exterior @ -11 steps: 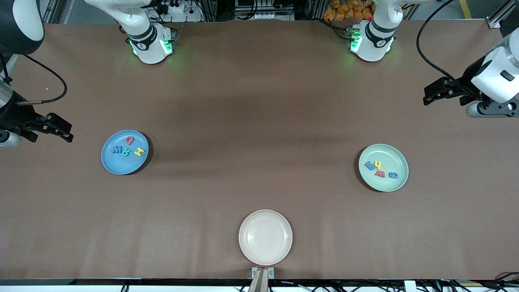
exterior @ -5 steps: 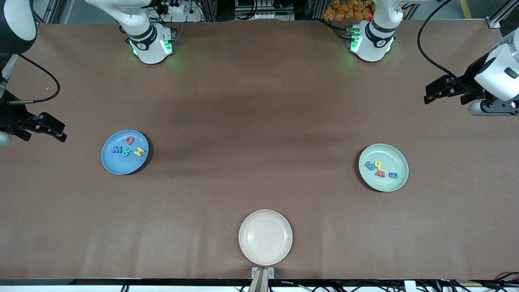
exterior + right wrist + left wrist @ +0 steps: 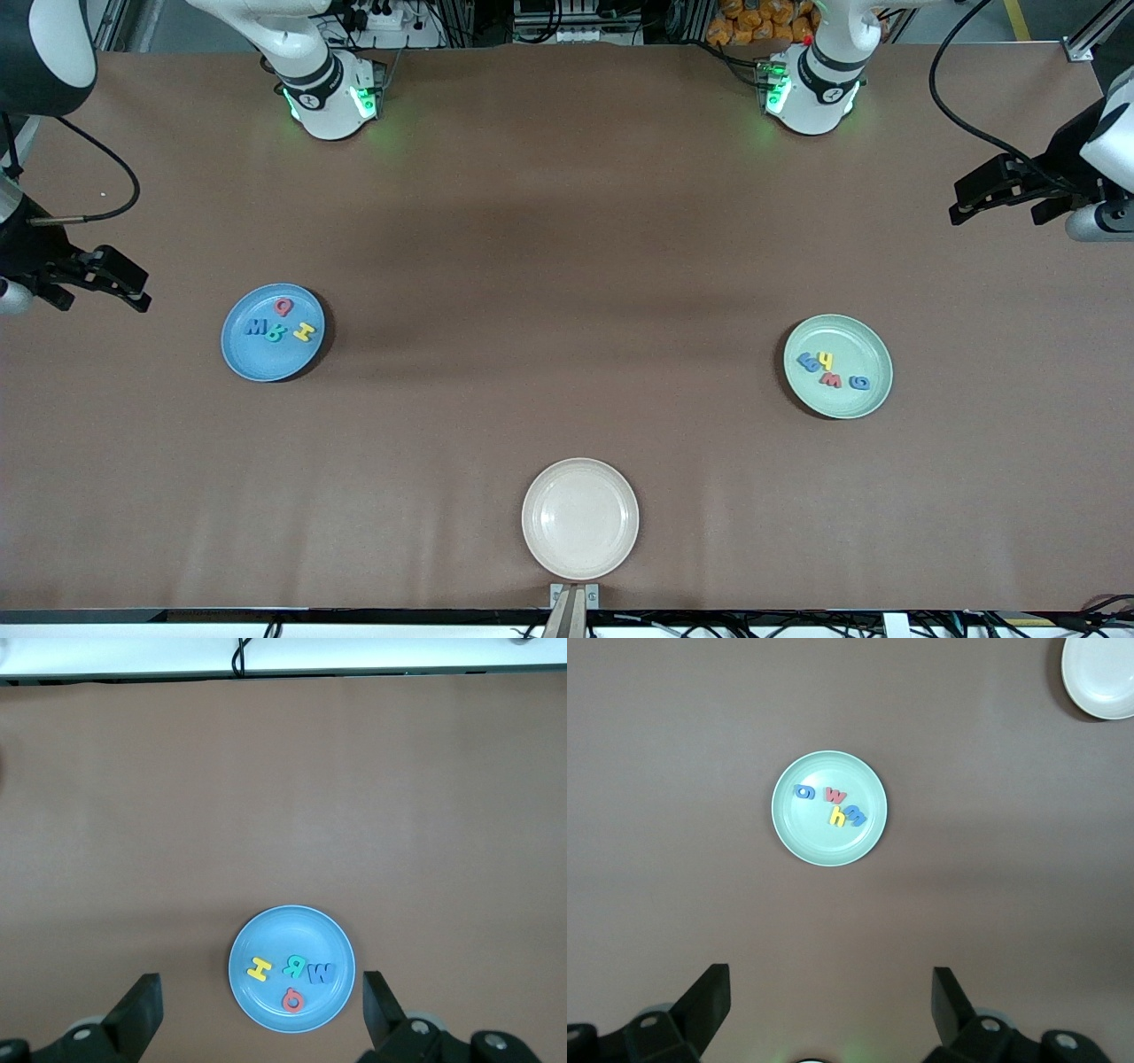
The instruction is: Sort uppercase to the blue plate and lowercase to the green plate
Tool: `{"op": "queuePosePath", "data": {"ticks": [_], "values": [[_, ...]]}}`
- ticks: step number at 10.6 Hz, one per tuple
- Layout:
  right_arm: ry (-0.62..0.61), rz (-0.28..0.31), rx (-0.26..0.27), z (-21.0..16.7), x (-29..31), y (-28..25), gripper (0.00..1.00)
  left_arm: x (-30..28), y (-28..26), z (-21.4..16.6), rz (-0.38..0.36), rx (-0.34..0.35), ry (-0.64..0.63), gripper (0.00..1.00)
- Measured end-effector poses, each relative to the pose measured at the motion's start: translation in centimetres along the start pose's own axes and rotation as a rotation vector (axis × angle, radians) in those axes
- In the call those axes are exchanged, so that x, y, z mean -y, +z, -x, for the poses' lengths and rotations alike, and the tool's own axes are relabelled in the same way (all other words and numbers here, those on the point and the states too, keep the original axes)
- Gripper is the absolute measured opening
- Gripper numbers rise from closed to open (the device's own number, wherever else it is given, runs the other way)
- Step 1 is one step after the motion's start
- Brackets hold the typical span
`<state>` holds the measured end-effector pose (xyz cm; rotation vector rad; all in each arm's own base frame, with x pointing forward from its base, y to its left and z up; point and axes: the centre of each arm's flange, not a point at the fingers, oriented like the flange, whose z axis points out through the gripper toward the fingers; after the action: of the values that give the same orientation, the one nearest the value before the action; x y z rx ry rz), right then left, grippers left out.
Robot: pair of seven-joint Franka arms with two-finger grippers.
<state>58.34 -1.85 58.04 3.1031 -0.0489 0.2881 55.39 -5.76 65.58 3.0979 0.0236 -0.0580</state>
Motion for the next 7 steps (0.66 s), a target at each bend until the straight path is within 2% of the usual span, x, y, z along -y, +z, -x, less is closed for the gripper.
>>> {"op": "queuePosePath", "data": {"ticks": [5,7], "values": [[-0.001,0.0,-0.004,0.2,0.1,-0.2,1.0,-0.4,0.0,0.0,0.005,0.0,0.006,1.0],[-0.005,0.0,0.014,0.6,0.3,-0.9,1.0,-1.0,0.0,0.1,0.009,0.001,0.018,1.0]]}}
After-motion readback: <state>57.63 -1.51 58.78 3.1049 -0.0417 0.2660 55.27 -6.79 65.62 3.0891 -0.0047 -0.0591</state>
